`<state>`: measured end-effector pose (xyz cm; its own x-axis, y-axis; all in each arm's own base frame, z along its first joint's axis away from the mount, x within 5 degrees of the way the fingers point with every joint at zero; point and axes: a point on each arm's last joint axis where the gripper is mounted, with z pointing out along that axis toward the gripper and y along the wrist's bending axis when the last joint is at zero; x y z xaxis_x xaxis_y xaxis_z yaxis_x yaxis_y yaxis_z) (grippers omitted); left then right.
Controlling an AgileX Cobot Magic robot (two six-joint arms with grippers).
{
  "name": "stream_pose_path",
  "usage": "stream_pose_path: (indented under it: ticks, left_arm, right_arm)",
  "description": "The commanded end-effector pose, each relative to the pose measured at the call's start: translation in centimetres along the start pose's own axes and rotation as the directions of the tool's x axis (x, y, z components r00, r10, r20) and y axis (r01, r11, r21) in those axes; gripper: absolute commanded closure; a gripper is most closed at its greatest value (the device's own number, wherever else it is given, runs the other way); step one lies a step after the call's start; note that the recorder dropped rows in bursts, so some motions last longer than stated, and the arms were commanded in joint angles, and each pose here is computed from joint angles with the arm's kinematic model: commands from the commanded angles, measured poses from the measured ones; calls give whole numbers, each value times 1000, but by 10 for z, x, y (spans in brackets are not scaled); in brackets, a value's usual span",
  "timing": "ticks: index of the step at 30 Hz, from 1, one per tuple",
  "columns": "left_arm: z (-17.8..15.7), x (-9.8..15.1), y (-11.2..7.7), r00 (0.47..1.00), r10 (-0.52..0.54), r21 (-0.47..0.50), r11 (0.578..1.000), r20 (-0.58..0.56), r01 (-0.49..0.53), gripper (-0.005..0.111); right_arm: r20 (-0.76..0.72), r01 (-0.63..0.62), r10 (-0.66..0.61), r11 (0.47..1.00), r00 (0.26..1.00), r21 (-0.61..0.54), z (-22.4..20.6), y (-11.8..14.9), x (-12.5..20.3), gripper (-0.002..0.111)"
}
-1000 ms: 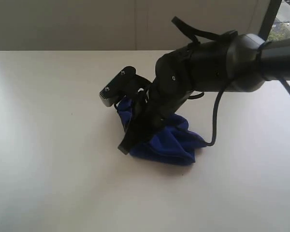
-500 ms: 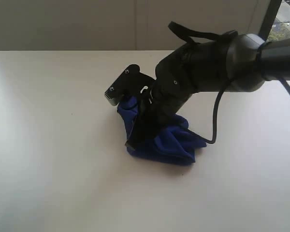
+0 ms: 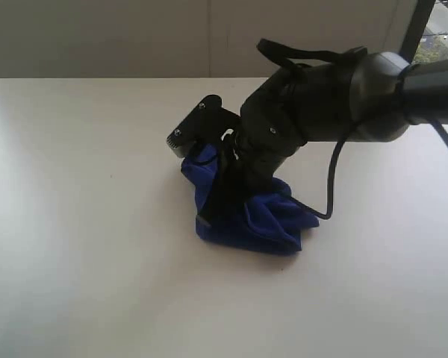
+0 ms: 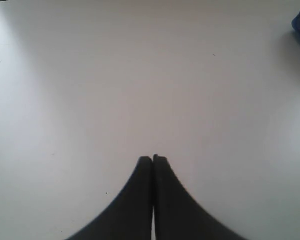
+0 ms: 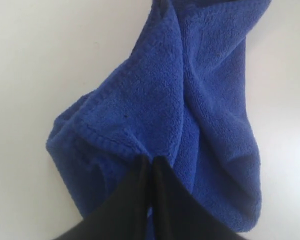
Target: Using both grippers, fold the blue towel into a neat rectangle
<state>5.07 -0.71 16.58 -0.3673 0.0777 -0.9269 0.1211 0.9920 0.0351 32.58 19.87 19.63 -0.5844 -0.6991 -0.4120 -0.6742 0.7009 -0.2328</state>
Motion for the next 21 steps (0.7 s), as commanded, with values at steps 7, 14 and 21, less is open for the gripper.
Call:
stream_pose_path:
  ticks: [7,14,21]
  left_arm:
    - [0,1,0,1000,-2,1,1000,1,2,107]
    - [0,1,0,1000,-2,1,1000,1,2,107]
    - [0,1,0,1000,-2,1,1000,1,2,107]
  right_arm:
    - [49,-156,154,986,987,52,-19,-15,-2,108]
    - [83,-258,250,960,965,105,-56,-44,7,108]
    - [-10,-335,341,928,940,165,-62,-73,32,108]
